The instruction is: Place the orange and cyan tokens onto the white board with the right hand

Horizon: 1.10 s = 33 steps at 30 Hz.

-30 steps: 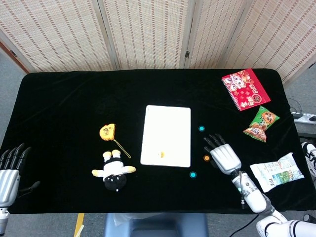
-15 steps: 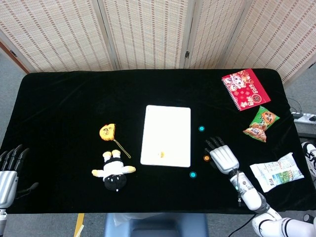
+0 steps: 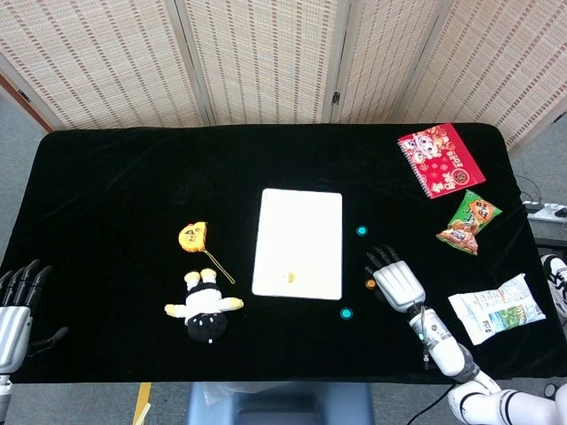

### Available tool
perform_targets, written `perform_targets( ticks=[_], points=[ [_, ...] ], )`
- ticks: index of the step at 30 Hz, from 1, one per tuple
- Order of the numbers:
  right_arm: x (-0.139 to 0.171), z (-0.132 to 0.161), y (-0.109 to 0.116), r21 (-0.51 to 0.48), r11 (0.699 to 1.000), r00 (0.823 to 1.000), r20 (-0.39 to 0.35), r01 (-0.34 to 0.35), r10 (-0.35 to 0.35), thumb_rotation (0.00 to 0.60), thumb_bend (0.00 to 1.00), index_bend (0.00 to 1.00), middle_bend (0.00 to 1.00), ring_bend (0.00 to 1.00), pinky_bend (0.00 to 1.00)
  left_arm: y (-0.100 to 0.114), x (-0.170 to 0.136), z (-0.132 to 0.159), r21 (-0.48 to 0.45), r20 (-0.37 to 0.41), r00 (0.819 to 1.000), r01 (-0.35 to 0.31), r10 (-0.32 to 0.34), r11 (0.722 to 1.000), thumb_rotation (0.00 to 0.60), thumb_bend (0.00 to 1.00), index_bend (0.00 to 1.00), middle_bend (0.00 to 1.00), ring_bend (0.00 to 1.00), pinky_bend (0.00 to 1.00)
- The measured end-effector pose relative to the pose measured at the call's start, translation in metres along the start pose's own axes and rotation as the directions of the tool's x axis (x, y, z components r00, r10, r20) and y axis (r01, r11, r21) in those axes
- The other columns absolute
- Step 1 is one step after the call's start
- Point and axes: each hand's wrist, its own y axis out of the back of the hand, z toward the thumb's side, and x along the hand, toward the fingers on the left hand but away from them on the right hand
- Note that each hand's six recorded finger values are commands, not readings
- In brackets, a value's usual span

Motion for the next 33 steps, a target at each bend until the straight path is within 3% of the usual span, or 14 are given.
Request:
perform_targets(
  ticks=[18,25,33],
  points=[
    [-0.004,-0.001,0.001,-0.006,1.0,1.0,0.004,0.011,-0.011,0.6,0.3,0.51,0.16,0.03,0.0,-0.001,0.0,-0.001,0.001,-0.003,1.0,0.003,-0.003,1.0,0.6,0.07,0.0,0.0,0.0,0.0],
    [-0.001,0.006,0.02,-0.031,0.999,0.999,-0.027,0.045,-0.045,0.6,0.3,0.51,0.16,0.03,0.0,0.0,0.0,0.0,0.0,0.0,1.0,0.0,0.0,1.0,0.6,0.07,0.0,0.0,0.0,0.0],
    [-0.021,0.041,0.048,-0.018,0.998,0.993,-0.106,0.054,-0.056,0.6,0.3,0.51,0.16,0.02,0.0,0.002,0.001,0.003,0.0,0.009,1.0,-0.006,0.006,1.0,0.6,0.07,0.0,0.0,0.0,0.0]
  ],
)
